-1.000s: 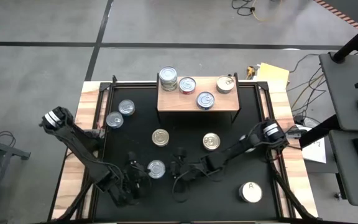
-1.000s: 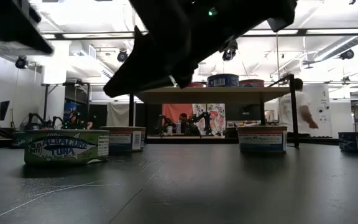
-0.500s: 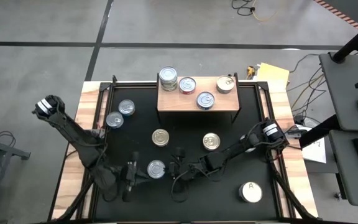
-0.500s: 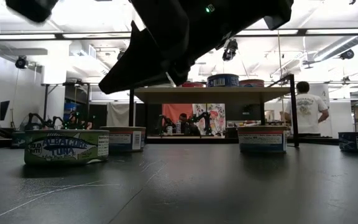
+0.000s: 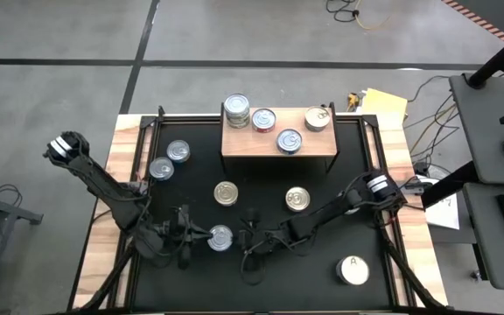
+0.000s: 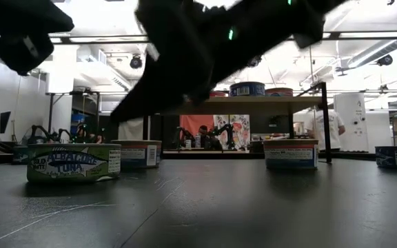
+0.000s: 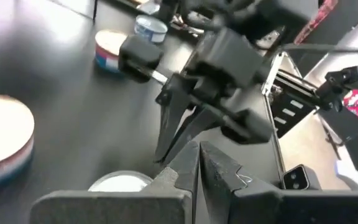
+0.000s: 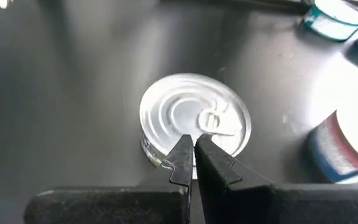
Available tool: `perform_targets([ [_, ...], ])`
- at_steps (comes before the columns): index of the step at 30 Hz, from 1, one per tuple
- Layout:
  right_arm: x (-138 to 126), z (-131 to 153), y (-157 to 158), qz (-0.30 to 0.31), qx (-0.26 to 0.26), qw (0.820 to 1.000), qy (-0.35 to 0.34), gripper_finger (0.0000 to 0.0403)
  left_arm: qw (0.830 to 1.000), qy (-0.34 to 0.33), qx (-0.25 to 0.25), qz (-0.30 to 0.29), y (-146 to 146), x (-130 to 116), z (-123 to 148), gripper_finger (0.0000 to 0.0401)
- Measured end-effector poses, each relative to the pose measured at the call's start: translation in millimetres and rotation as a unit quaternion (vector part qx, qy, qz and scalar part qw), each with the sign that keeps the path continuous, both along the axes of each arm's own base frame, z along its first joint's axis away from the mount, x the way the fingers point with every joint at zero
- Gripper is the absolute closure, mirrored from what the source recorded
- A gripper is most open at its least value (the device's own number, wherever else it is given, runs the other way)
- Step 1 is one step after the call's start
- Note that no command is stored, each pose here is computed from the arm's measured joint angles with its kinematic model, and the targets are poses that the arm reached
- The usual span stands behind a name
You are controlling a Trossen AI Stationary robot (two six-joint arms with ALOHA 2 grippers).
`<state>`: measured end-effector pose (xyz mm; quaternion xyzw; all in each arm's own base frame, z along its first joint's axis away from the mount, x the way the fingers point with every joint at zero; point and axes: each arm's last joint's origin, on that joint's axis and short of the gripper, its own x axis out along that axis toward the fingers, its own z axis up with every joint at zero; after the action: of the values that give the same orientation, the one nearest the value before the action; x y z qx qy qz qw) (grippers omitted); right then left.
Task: Stack canned seafood by type on shelf
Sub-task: Put the green tuna can on the shelf
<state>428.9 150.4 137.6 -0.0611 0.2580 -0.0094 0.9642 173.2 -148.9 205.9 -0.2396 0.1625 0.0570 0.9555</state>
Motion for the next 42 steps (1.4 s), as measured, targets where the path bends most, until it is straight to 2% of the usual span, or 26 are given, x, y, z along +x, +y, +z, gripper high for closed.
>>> perform_targets([
  [5, 5.9, -21.7, 1.8, 0.001, -0.009, 1.0, -0.007, 0.0394, 1.0, 0.009, 0.0, 0.003, -1.1, 1.1, -4.3, 0.0401],
  [9, 8.4, -24.9, 2.7, -0.001, -0.007, 1.0, -0.001, 0.0394, 0.993, 0.025, -0.102, 0.053, 2.1, -0.9, -7.8, 0.0401],
  [14, 6.6, -22.9, 2.0, -0.005, -0.007, 1.0, 0.014, 0.0394, 0.973, 0.104, -0.175, 0.107, 8.5, -9.0, -24.4, 0.0401],
  [16, 6.1, -22.6, 1.8, -0.005, -0.008, 1.0, 0.018, 0.0394, 0.963, 0.126, -0.195, 0.138, 10.7, -11.4, -31.1, 0.04],
  [20, 5.9, -22.8, 1.7, -0.005, -0.008, 1.0, 0.019, 0.0394, 0.96, 0.141, -0.194, 0.142, 9.2, -10.6, -37.4, 0.0386],
  [26, 5.3, -23.7, 1.5, -0.005, -0.01, 1.0, 0.022, 0.0394, 0.959, 0.139, -0.19, 0.158, 6.5, -6.1, -46.3, 0.0327],
  [42, 3.4, -25.2, 2.3, 0.006, -0.023, 0.999, 0.033, 0.0394, 0.947, 0.136, -0.221, 0.187, -5.0, 8.3, -74.1, 0.012],
])
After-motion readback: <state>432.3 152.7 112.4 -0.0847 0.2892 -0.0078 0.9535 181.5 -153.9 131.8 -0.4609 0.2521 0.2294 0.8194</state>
